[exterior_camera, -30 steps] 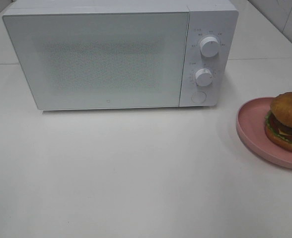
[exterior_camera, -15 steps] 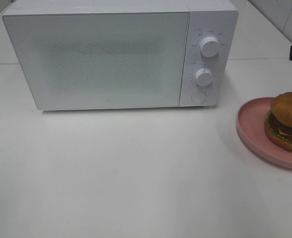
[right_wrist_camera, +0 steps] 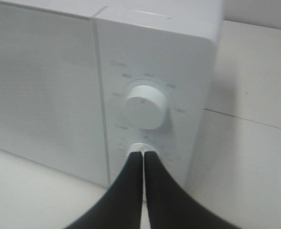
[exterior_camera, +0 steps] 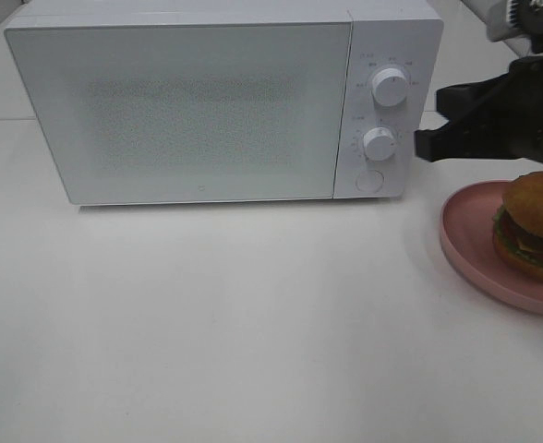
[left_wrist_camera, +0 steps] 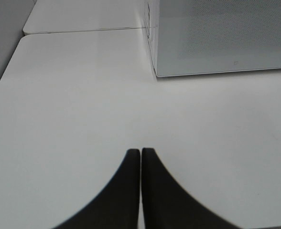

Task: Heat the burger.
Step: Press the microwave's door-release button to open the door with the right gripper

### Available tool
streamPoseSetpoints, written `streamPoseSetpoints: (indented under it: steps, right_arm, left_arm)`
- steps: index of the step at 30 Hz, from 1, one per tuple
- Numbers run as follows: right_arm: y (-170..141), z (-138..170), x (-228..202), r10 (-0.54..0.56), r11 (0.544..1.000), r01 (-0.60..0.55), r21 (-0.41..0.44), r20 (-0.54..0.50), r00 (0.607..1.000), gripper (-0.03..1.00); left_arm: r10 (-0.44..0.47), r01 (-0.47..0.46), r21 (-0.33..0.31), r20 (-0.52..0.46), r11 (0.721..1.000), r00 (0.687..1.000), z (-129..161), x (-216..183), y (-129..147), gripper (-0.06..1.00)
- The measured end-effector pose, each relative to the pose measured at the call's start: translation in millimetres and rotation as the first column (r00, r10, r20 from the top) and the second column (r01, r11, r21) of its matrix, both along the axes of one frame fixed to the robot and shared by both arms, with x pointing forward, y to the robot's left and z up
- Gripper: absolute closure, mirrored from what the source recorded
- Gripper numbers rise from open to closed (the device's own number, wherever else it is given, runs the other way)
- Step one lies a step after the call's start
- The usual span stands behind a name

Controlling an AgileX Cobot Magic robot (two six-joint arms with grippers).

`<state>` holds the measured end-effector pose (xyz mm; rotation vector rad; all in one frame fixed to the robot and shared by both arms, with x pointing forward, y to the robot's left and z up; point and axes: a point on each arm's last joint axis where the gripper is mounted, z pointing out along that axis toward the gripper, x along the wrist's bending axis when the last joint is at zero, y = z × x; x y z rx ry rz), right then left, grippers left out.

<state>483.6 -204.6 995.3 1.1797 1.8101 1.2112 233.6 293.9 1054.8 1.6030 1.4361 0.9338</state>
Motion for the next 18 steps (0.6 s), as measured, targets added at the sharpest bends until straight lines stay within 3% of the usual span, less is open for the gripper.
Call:
streamPoseSetpoints:
  steps: [7, 18]
  right_arm:
    - [41, -28, -4, 0.109, 0.992, -0.102, 0.075, -0.084, 0.991, 0.97]
    - [51, -66, 3, 0.088, 0.989, -0.062, 0.137, -0.191, 0.978, 0.96]
  left_arm:
    - [0.0, 0.0, 0.0, 0.0, 1.0, 1.0, 0, 0, 0, 0.94]
    - [0.0, 0.0, 0.0, 0.0, 1.0, 1.0, 0, 0, 0, 0.94]
